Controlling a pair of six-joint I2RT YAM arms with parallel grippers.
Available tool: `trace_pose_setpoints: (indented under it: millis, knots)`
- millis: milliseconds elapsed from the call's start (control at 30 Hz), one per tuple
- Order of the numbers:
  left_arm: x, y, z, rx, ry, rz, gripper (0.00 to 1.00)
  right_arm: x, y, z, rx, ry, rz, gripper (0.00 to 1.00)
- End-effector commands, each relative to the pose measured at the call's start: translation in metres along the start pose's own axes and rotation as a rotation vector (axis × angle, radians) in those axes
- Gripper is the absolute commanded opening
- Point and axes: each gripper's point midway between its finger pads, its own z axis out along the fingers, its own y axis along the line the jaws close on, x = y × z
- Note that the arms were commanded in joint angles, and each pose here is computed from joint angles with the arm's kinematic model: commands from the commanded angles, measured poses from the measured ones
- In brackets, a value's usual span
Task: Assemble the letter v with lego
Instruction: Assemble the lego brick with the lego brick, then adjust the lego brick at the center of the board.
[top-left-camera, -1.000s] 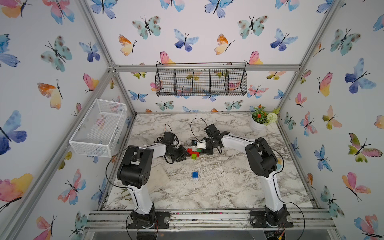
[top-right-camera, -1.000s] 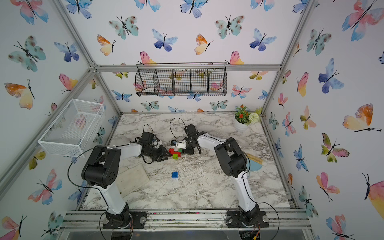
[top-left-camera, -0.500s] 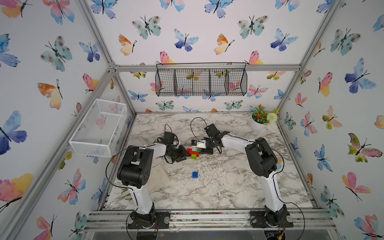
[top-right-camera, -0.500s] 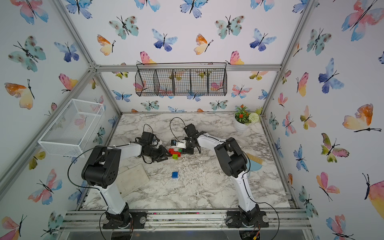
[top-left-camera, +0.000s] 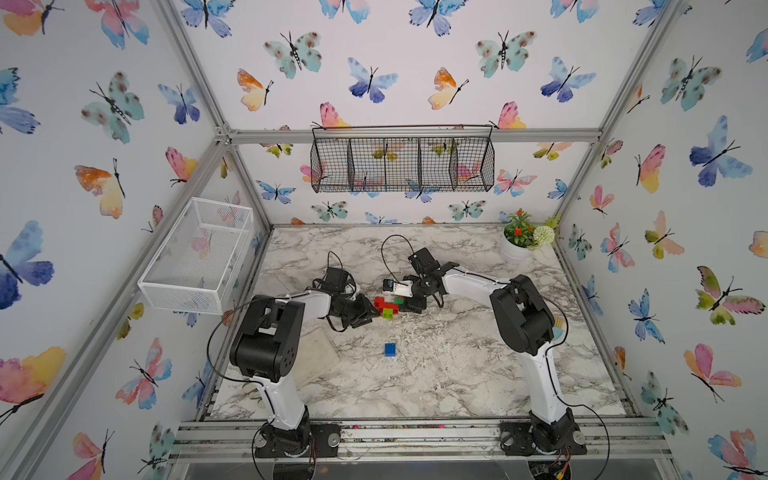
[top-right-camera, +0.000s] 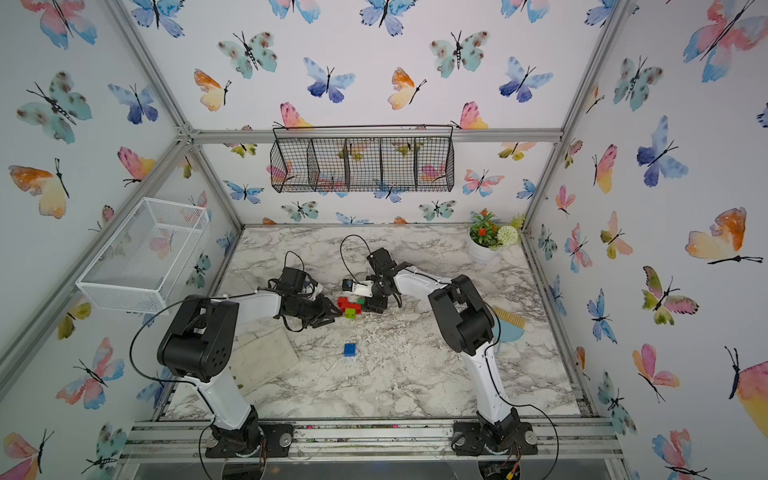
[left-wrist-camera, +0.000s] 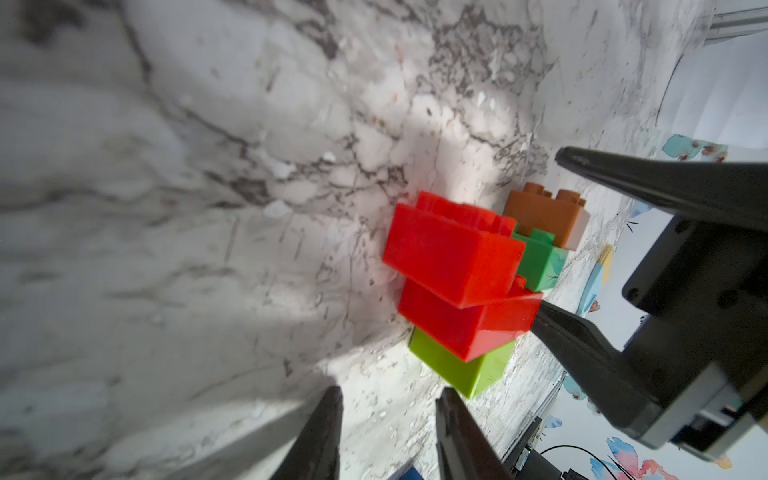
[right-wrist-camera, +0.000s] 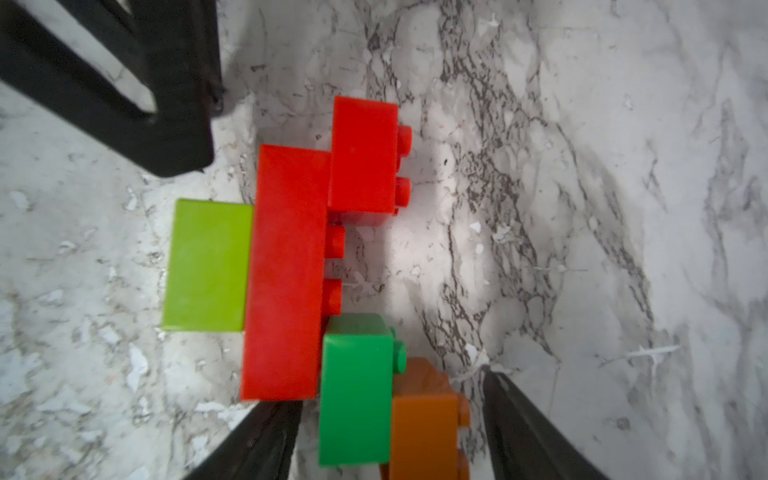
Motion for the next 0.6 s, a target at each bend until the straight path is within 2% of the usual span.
trace_pose_setpoints:
  millis: [0, 67, 133, 200, 267, 333, 367, 467, 567]
  knots:
    - [0.022, 0.024, 0.002, -0.076, 0.041, -0.061, 0.41, 0.004, 0.009, -0.016, 0.005, 0.026, 0.049, 0.83]
    - [0.025, 0.023, 0.0, -0.072, 0.041, -0.06, 0.41, -0.002, 0.003, -0.03, 0.05, -0.008, 0.083, 0.98]
    - [0.027, 0.022, -0.003, -0.067, 0.036, -0.054, 0.41, -0.009, -0.008, -0.047, 0.124, -0.045, 0.136, 0.98]
    - [0.026, 0.018, -0.008, -0.06, 0.022, -0.04, 0.42, -0.014, -0.029, -0.068, 0.27, -0.083, 0.237, 0.99]
    - [0.021, 0.012, -0.012, -0.053, 0.0, -0.017, 0.45, -0.006, -0.07, -0.103, 0.553, -0.128, 0.503, 0.98]
    - [0.014, 0.005, -0.016, -0.05, -0.022, 0.007, 0.48, 0.01, -0.082, -0.121, 0.664, -0.087, 0.669, 0.98]
    - [0.01, 0.001, -0.017, -0.048, -0.031, 0.018, 0.5, 0.014, -0.083, -0.125, 0.683, -0.067, 0.722, 0.98]
    - [-0.009, -0.011, -0.022, -0.055, -0.07, 0.046, 0.58, 0.023, -0.068, -0.119, 0.585, 0.005, 0.842, 0.98]
    - [-0.028, -0.023, -0.024, -0.046, -0.101, 0.063, 0.65, 0.018, -0.045, -0.116, 0.488, -0.081, 0.958, 0.98]
